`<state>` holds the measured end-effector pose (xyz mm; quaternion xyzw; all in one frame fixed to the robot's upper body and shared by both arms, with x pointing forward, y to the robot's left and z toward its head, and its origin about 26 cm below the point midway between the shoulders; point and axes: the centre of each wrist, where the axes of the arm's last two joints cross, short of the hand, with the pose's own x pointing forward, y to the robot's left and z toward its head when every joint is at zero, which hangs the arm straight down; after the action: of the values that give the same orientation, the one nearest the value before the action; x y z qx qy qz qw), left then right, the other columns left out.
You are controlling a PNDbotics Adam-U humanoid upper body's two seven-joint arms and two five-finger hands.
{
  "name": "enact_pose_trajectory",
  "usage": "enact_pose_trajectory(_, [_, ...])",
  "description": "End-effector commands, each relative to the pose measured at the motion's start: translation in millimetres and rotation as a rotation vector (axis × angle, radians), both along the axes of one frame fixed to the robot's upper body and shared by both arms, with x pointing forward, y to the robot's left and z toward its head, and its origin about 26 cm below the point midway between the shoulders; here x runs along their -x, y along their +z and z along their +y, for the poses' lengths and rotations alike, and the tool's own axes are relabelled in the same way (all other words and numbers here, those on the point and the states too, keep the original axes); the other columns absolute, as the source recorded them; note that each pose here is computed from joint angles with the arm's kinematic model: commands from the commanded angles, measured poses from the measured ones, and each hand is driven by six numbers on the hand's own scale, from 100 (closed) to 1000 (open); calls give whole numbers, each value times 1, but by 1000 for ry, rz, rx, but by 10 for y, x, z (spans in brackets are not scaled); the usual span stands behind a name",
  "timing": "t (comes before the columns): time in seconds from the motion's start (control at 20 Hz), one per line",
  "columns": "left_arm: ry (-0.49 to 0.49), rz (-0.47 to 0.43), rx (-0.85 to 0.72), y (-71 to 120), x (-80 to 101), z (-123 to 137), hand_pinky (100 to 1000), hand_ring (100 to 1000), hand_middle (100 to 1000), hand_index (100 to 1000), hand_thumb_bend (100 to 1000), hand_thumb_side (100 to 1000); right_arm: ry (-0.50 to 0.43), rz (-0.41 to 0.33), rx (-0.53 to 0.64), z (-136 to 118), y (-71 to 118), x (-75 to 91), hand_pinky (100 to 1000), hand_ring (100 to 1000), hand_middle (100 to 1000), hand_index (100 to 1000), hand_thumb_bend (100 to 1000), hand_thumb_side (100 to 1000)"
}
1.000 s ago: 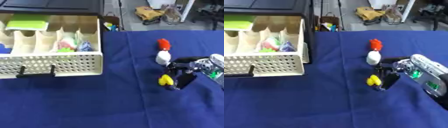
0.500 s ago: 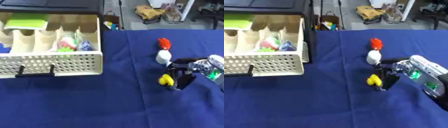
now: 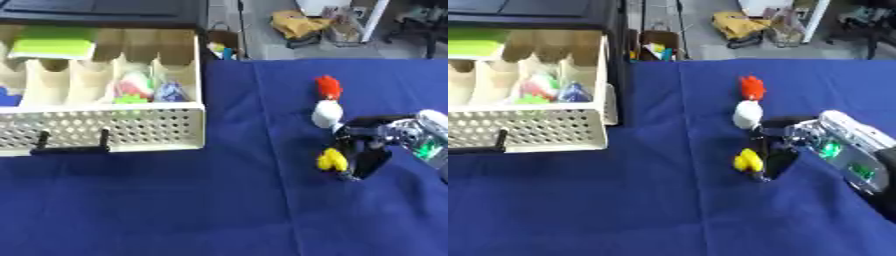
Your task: Pick up objects from table and place into drawer.
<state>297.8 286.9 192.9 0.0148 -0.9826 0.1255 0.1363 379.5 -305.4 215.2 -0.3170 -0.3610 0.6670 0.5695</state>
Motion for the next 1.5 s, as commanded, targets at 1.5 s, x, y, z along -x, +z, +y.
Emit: enact_pose_trajectory(1.5, [0,-18,-26,69,15,8,377,561,619,819,254,982,5,-220,-23,-45,279,38,371,551,412,457,250,330])
